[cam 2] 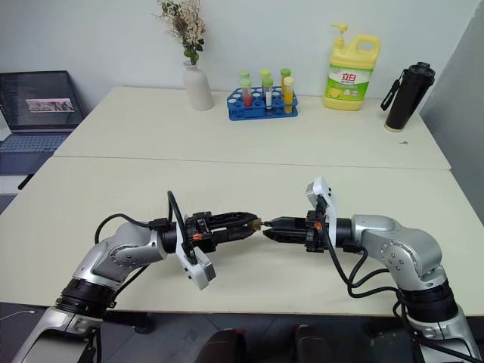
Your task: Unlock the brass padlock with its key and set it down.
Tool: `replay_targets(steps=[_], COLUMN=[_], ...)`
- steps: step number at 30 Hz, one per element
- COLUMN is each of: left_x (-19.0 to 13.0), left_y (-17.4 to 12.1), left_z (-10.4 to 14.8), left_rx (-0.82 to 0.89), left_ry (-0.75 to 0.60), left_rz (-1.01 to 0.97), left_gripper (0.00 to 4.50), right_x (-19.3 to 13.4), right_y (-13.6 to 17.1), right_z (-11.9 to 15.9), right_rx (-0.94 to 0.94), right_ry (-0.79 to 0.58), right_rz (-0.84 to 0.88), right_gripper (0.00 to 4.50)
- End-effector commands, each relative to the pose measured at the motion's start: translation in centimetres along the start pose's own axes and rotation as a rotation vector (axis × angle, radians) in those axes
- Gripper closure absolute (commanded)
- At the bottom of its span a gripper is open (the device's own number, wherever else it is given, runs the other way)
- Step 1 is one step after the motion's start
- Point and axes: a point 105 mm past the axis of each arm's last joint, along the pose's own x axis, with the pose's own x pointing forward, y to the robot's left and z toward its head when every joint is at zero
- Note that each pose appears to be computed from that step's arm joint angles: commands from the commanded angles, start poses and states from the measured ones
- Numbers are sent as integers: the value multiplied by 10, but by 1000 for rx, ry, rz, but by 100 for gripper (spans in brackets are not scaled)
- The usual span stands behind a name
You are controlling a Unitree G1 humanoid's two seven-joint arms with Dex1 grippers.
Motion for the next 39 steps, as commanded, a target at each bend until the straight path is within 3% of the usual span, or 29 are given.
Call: replay_targets(steps=[1,17,27,33,37,39], left_x=[-1,-2,-3,-4,-5,-5], left_y=[6,1,-3,-4,-4,-5], left_z=[5,6,5,3,1,1], left_rx=[29,32,52,65,62,57], left_ry=[-17,-20,-18,-7,2,7], left_rz=[18,2,-10,-9,-6,-5], left_gripper=[353,353,353,353,353,353], right_x=[0,2,3,4,6,7], right_y=[8,10,-3,-2,1,4], right_z=[13,11,13,16,17,20], right_rx=[-20,59,403,498,493,397], right_ry=[-31,8,47,76,87,76], right_rz=[46,91,87,101,103,92], right_gripper=[450,450,450,450,450,450])
